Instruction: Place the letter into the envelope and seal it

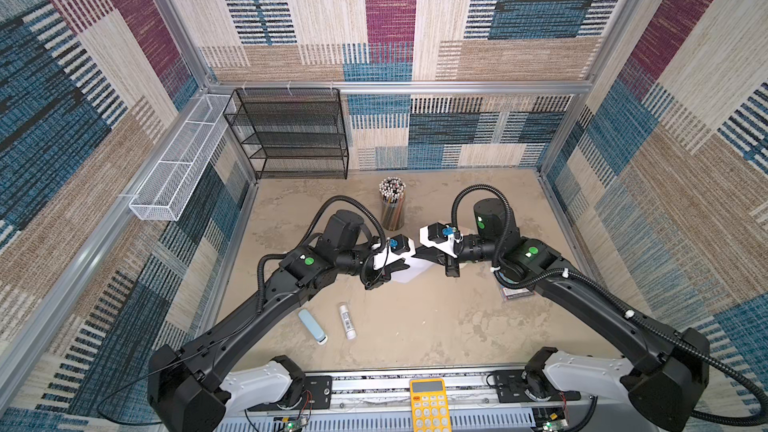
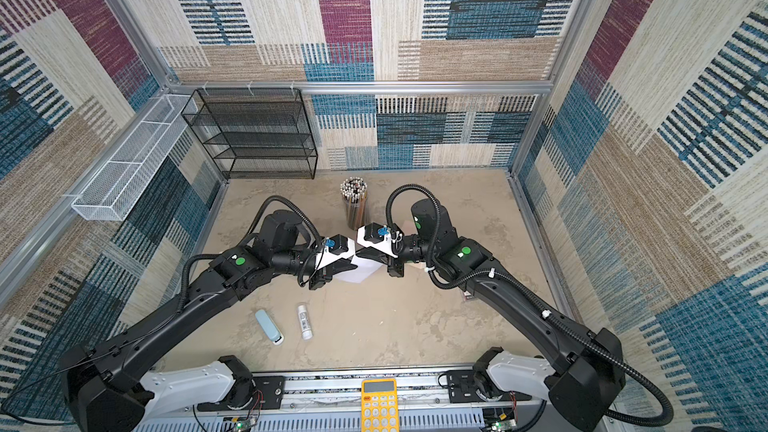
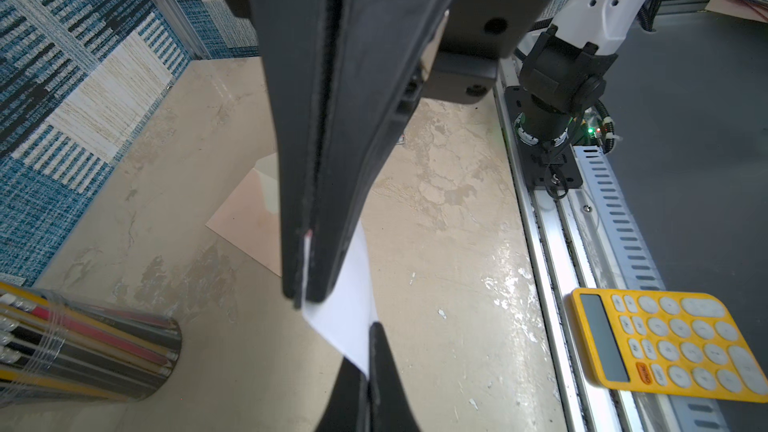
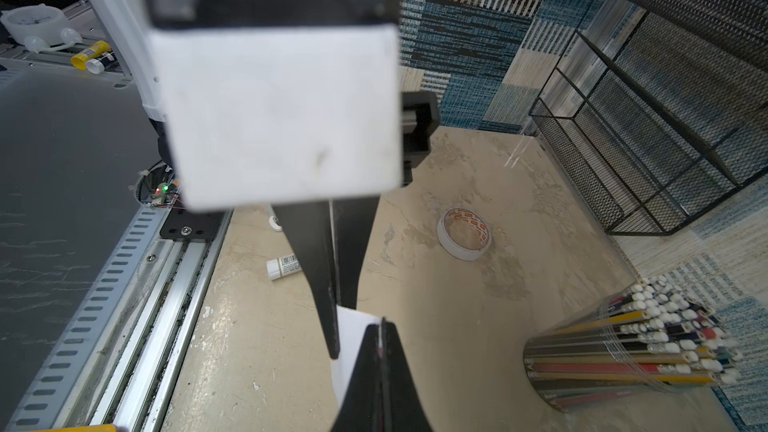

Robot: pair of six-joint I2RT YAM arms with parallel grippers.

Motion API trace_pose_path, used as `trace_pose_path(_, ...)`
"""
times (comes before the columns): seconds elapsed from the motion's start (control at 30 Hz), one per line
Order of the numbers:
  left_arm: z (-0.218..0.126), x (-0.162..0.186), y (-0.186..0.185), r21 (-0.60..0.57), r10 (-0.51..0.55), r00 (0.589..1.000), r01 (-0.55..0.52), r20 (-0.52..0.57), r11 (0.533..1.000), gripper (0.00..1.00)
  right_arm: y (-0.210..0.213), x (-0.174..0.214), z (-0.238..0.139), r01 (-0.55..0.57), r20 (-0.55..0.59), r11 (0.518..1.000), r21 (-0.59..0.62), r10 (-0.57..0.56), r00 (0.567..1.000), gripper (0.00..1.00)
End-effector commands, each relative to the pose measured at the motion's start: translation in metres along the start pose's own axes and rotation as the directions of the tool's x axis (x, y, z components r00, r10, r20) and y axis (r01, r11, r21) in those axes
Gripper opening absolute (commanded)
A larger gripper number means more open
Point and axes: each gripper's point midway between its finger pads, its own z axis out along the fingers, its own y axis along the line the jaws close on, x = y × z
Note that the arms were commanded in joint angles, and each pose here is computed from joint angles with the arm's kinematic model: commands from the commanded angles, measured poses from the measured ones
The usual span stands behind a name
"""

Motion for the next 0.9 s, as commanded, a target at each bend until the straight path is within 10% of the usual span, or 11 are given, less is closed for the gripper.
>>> trace_pose_path(0.0, -0.003, 0.005, -0.012, 0.044, -0.004, 1.0, 0.005, -0.014, 0.999, 0.0, -0.011, -0.011, -0.003, 0.045, 0.03, 0.998, 0.054, -0.047, 0.998, 0.0)
trace_pose_path(0.2, -0.004, 0.011, -0.009, 0.021, -0.018, 0.999, 0.019, -0.047, 1.0, 0.22, -0.016, -0.013, -0.006, 0.056, 0.027, 0.995, 0.079, -0.058, 0.998, 0.0)
trace_pose_path(0.37, -0.004, 0.016, -0.011, 0.026, -0.033, 0.997, 0.035, -0.072, 0.999, 0.0, -0.02, -0.016, -0.01, 0.064, 0.036, 0.993, 0.101, -0.068, 0.997, 0.0)
trace_pose_path(0.53, -0.004, 0.022, -0.003, -0.024, -0.037, 0.994, 0.035, -0.103, 0.999, 0.0, -0.022, -0.019, -0.013, 0.067, 0.044, 0.991, 0.115, -0.072, 0.996, 0.0)
trace_pose_path(0.7, -0.004, 0.028, 0.002, -0.051, -0.055, 0.99, 0.049, -0.131, 0.998, 0.26, -0.023, -0.022, -0.018, 0.073, 0.058, 0.989, 0.127, -0.081, 0.995, 0.0)
trace_pose_path(0.87, -0.002, 0.033, 0.004, -0.06, -0.064, 0.986, 0.056, -0.151, 0.997, 0.13, -0.024, -0.026, -0.021, 0.077, 0.067, 0.989, 0.13, -0.086, 0.994, 0.0)
